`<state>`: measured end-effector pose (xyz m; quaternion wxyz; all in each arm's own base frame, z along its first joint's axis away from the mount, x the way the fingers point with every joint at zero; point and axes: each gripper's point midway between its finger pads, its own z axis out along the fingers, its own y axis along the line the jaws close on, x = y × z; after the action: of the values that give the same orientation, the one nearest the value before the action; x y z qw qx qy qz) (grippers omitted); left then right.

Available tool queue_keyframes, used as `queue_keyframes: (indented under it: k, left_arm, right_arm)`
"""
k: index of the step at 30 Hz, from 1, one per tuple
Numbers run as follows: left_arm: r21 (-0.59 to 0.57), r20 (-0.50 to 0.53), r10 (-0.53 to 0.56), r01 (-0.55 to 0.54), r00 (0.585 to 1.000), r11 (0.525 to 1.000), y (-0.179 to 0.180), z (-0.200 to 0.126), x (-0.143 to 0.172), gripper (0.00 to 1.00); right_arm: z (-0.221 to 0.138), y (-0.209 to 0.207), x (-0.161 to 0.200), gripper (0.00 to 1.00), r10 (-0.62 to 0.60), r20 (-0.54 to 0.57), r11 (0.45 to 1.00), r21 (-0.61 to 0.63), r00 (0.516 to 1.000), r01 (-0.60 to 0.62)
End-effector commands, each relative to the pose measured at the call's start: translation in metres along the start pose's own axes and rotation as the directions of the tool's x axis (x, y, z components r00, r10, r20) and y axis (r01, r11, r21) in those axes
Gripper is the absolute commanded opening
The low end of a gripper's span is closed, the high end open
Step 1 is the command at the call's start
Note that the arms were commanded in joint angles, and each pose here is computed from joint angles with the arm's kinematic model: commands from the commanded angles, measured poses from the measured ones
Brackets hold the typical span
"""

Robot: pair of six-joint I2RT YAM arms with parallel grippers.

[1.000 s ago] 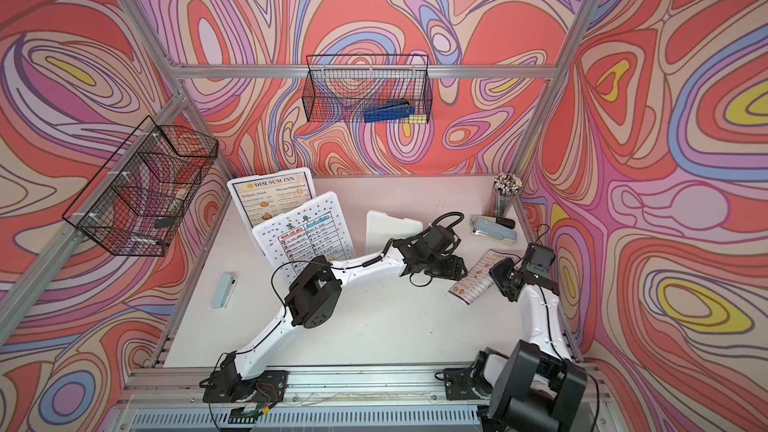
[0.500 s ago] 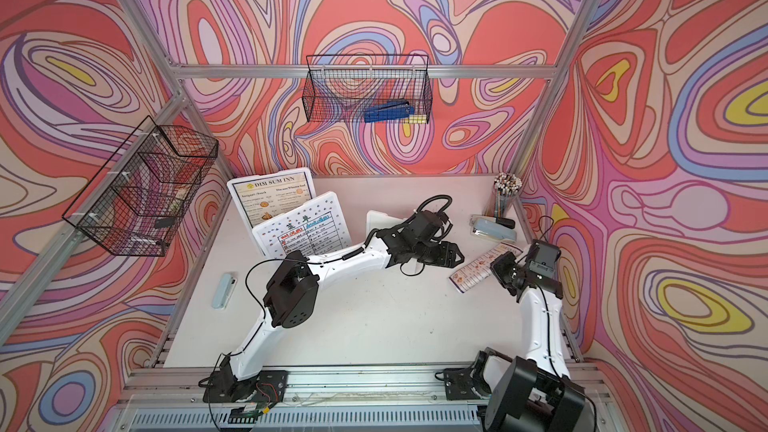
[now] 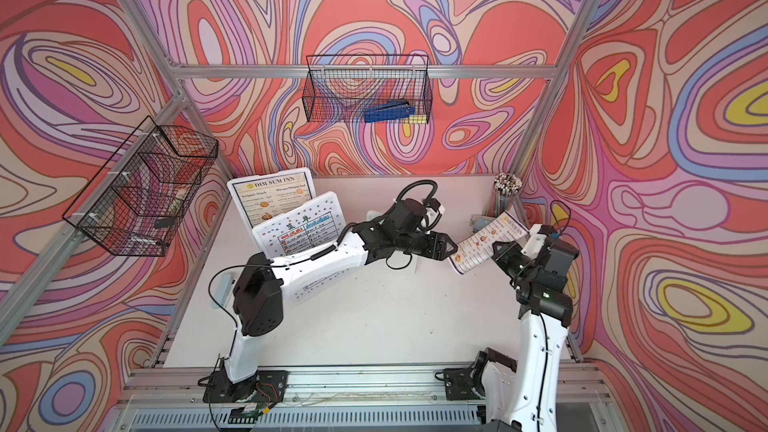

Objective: Insert the menus into the narrow rack
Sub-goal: Pick up the menu from the center of the board.

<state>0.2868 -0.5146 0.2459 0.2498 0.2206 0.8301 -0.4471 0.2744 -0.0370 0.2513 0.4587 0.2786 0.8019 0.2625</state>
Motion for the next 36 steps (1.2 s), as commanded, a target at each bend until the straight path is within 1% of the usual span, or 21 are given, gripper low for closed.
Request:
queue_keyframes:
  k: [1, 4, 7, 8, 11, 15, 19, 23, 26, 29, 33, 34, 36]
  left_arm:
    - [0.043, 0.145, 0.119, -0.126, 0.982, 0.991, -0.029, -0.045, -0.031, 0.68]
    - [0.079, 0.207, 0.176, -0.195, 0.962, 0.978, -0.04, -0.074, -0.038, 0.74]
    - [0.093, 0.227, 0.201, -0.227, 0.953, 0.969, -0.041, -0.102, -0.046, 0.75]
    - [0.119, 0.226, 0.203, -0.234, 0.953, 0.965, -0.043, -0.109, -0.048, 0.75]
    - [0.157, 0.227, 0.223, -0.262, 0.948, 0.952, -0.043, -0.125, -0.054, 0.75]
    - [0.154, 0.228, 0.278, -0.317, 0.933, 0.936, -0.04, -0.138, -0.057, 0.75]
    - [0.182, 0.213, 0.313, -0.353, 0.925, 0.918, -0.043, -0.14, -0.063, 0.75]
    - [0.251, 0.179, 0.338, -0.375, 0.924, 0.892, -0.052, -0.132, -0.07, 0.74]
    - [0.3, 0.148, 0.345, -0.374, 0.927, 0.878, -0.06, -0.125, -0.074, 0.71]
    - [0.342, 0.155, 0.343, -0.376, 0.927, 0.861, -0.069, -0.124, -0.078, 0.7]
    - [0.408, 0.132, 0.341, -0.365, 0.931, 0.837, -0.076, -0.119, -0.076, 0.68]
    - [0.421, 0.15, 0.348, -0.378, 0.925, 0.824, -0.08, -0.12, -0.079, 0.68]
    - [0.441, 0.155, 0.345, -0.377, 0.926, 0.815, -0.084, -0.119, -0.081, 0.67]
  right_arm:
    - [-0.015, 0.042, -0.003, 0.13, -0.07, 0.003, 0.983, -0.168, 0.998, 0.069]
    - [-0.03, 0.075, -0.004, 0.13, -0.121, 0.007, 0.944, -0.309, 0.993, 0.117]
    - [-0.046, 0.103, -0.002, 0.14, -0.173, 0.026, 0.899, -0.403, 0.985, 0.168]
    - [-0.05, 0.112, -0.001, 0.14, -0.185, 0.034, 0.881, -0.436, 0.982, 0.181]
    - [-0.062, 0.128, 0.0, 0.15, -0.209, 0.058, 0.845, -0.492, 0.976, 0.21]
    - [-0.077, 0.145, 0.001, 0.17, -0.227, 0.082, 0.802, -0.549, 0.97, 0.234]
    - [-0.084, 0.154, 0.003, 0.19, -0.233, 0.089, 0.769, -0.593, 0.968, 0.24]
    - [-0.083, 0.155, 0.006, 0.2, -0.241, 0.081, 0.761, -0.603, 0.967, 0.24]
    - [-0.082, 0.155, 0.007, 0.2, -0.244, 0.078, 0.759, -0.606, 0.967, 0.24]
    - [-0.083, 0.158, 0.007, 0.2, -0.249, 0.078, 0.753, -0.611, 0.965, 0.243]
    - [-0.084, 0.161, 0.008, 0.2, -0.259, 0.079, 0.744, -0.62, 0.963, 0.251]
    - [-0.084, 0.161, 0.008, 0.2, -0.259, 0.076, 0.744, -0.62, 0.963, 0.249]
    - [-0.08, 0.161, 0.008, 0.2, -0.259, 0.067, 0.743, -0.623, 0.964, 0.243]
